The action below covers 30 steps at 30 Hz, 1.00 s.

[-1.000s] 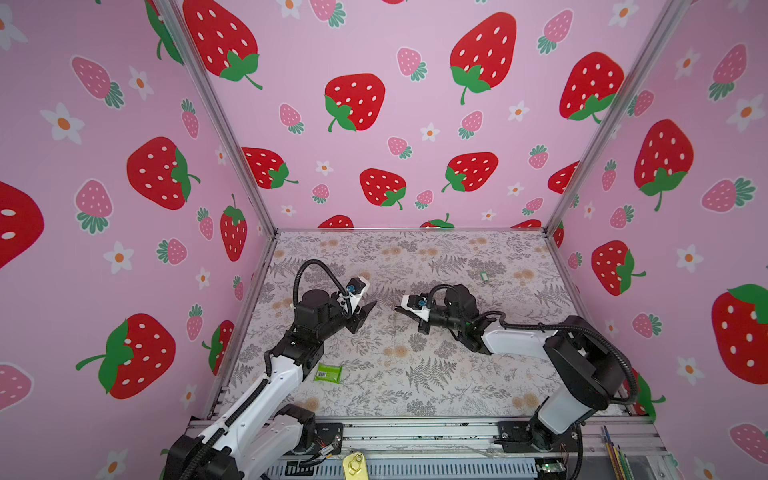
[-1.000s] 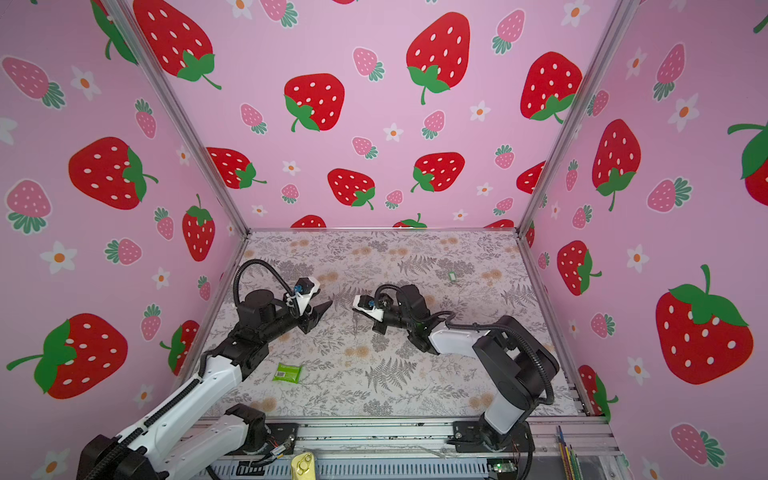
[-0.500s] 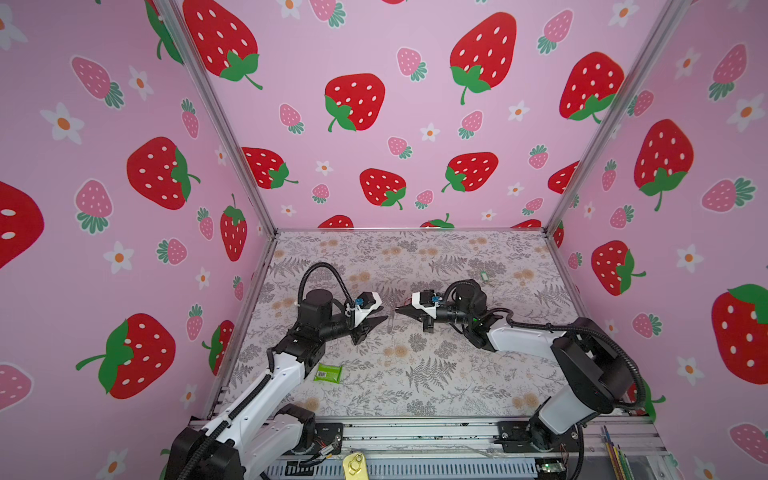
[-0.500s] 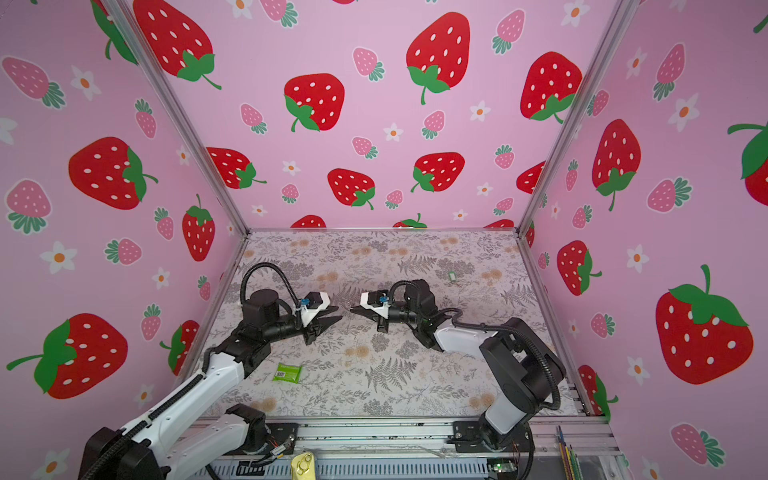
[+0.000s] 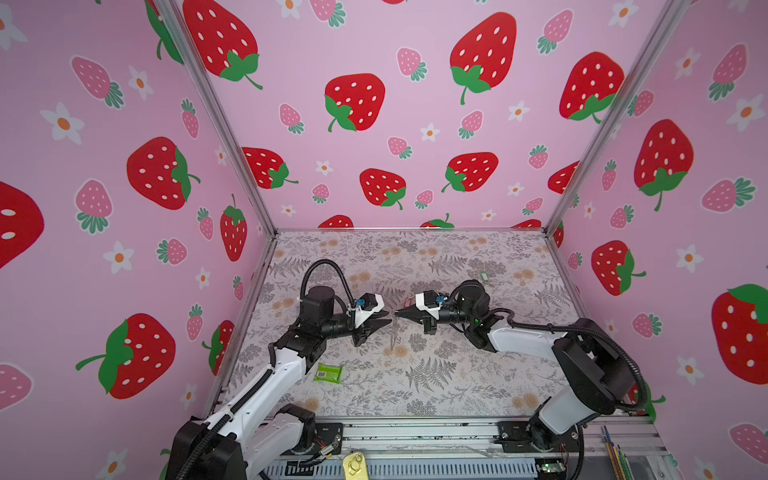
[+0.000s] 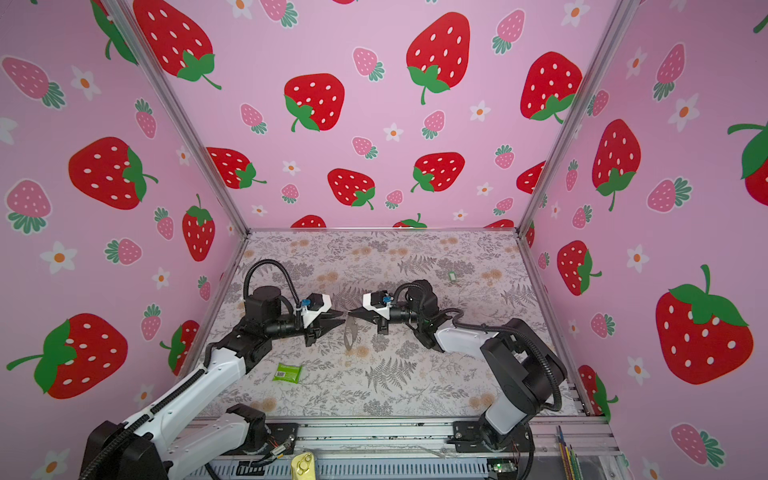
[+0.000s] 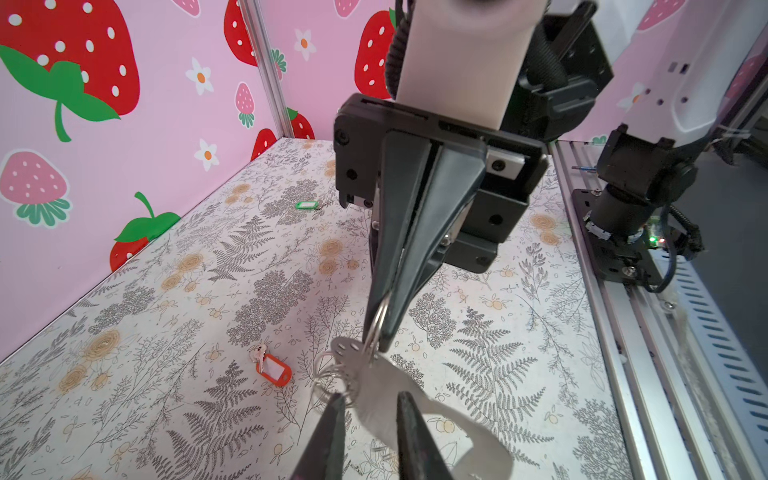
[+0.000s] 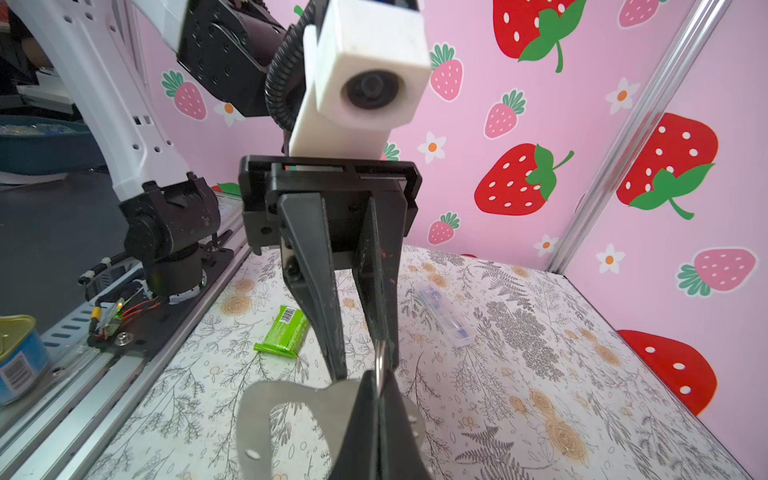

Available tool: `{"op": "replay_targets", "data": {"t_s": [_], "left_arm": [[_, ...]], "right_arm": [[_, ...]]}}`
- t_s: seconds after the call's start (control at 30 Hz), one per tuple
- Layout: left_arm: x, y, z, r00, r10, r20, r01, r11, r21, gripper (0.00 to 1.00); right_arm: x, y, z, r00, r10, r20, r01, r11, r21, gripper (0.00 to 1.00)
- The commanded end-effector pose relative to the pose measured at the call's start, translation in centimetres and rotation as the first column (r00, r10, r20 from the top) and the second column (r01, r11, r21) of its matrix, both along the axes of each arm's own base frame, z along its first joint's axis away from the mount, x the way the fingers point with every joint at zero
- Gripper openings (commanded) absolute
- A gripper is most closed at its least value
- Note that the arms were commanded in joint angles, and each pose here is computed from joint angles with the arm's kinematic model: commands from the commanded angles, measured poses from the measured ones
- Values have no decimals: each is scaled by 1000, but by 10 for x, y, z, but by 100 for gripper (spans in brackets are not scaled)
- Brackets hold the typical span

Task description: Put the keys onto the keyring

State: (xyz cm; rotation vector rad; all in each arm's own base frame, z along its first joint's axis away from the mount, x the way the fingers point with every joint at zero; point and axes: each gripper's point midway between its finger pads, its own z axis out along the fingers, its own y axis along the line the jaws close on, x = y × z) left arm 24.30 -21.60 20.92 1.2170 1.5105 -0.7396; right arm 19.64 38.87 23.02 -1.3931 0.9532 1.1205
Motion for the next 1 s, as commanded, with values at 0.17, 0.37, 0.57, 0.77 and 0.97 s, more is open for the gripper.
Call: {"op": "replay_targets", "data": {"t_s": [0.17, 0.37, 0.57, 0.77, 0.97], "left_arm": [[-5, -9, 23, 995, -84, 48, 85, 996, -29, 22], [-7, -10, 25, 994, -95, 57, 97, 995, -32, 20], [-9, -10, 30, 992, -100, 74, 103, 994, -38, 19], [-11, -9, 34, 990, -104, 90, 108, 993, -39, 18], [-13, -10, 34, 990, -111, 86, 114, 993, -39, 18]], "right_arm": [[-13, -5, 14, 997, 68, 36, -70, 996, 55, 0], [-15, -3, 12, 996, 84, 38, -86, 995, 56, 0], [-16, -1, 5, 995, 93, 35, -95, 994, 46, 0], [-15, 1, 3, 995, 89, 39, -90, 995, 44, 0], [-14, 3, 4, 995, 93, 42, -95, 994, 45, 0]]}}
